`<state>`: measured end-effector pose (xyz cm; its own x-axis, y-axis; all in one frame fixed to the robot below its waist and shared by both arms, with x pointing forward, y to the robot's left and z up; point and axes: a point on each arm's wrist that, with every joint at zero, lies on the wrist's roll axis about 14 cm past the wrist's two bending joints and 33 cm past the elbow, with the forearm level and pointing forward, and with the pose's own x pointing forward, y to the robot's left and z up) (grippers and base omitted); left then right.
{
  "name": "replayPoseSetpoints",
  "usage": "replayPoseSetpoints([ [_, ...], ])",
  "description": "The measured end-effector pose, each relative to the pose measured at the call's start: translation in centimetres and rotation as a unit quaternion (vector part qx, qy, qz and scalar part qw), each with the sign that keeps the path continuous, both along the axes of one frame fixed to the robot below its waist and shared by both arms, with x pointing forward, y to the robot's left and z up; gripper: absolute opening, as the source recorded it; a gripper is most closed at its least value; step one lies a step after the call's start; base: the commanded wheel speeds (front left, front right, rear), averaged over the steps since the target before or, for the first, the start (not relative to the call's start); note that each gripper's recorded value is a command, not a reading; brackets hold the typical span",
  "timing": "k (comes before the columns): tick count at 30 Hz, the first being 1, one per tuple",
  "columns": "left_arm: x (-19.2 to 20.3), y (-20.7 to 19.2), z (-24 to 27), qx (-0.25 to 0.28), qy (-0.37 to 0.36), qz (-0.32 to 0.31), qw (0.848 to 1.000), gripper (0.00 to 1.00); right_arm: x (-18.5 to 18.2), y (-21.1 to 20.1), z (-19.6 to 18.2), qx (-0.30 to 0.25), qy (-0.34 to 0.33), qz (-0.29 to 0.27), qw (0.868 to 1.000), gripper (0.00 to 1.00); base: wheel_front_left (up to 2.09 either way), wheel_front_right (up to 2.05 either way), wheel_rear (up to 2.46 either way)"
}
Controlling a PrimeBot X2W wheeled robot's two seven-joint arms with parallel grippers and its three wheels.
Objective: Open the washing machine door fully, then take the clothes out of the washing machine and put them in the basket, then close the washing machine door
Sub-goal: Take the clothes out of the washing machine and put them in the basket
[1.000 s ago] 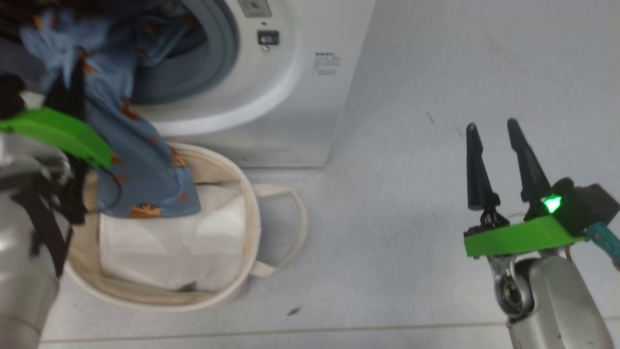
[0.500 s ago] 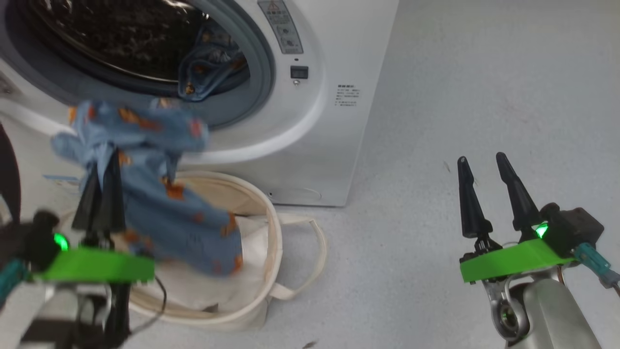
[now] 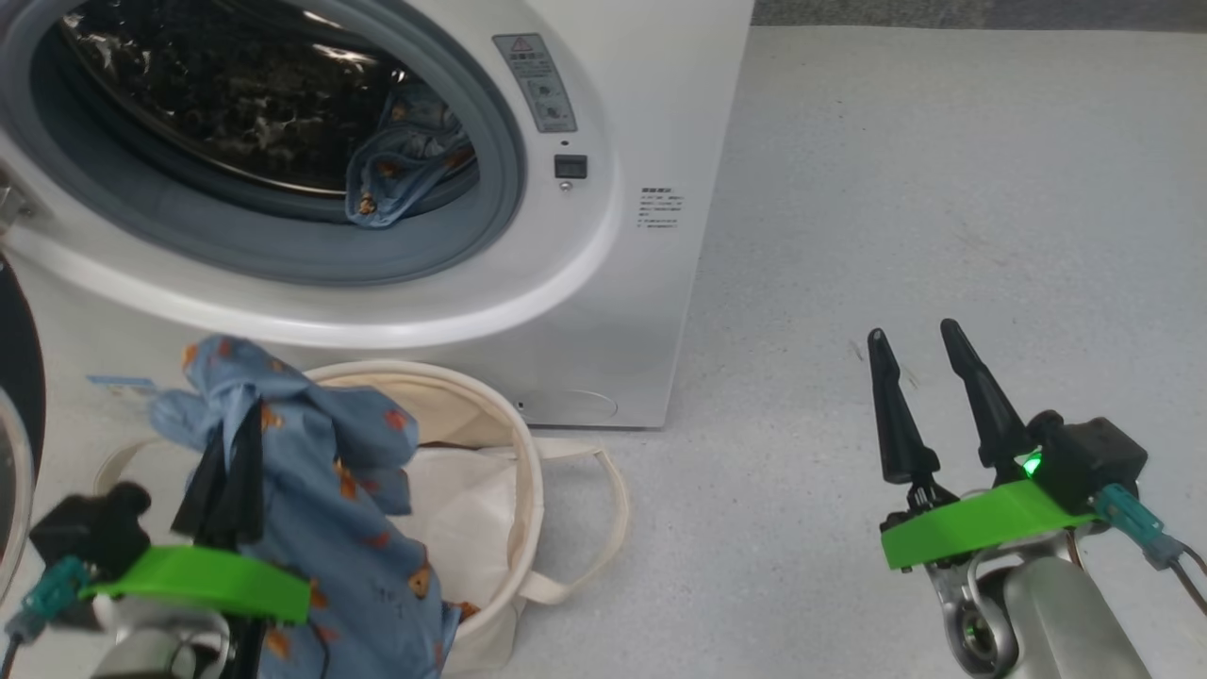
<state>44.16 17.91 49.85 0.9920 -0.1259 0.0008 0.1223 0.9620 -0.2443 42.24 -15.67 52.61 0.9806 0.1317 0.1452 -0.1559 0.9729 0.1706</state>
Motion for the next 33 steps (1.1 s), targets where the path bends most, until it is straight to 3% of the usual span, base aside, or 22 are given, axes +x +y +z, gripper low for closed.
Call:
replayPoseSetpoints([
  [8, 1.8, -0.7, 4.3, -0.006, -0.071, -0.014, 0.997, 0.00, -0.3, -1.0, 0.1, -0.002, -0.001, -0.013, 1.000, 1.00, 0.00, 0.00, 0.00],
  [15, 2.1, -0.7, 4.1, -0.020, -0.071, -0.017, 0.997, 0.00, -0.3, -1.3, -0.3, -0.003, 0.005, -0.017, 1.000, 1.00, 0.00, 0.00, 0.00],
  [22, 1.5, -0.6, -4.1, -0.041, 0.047, -0.006, 0.998, 0.00, 0.2, -1.3, -1.4, -0.003, 0.019, -0.017, 1.000, 1.00, 0.00, 0.00, 0.00],
  [25, 1.0, -0.1, -9.2, -0.035, 0.125, 0.004, 0.992, 0.00, 0.7, -1.3, -2.0, -0.004, 0.025, -0.016, 1.000, 1.00, 0.00, 0.00, 0.00],
  [33, 2.0, -1.4, -15.7, -0.041, 0.232, 0.007, 0.972, 0.00, 2.2, -1.7, -3.1, -0.011, 0.033, -0.020, 0.999, 1.00, 0.00, 0.00, 0.00],
])
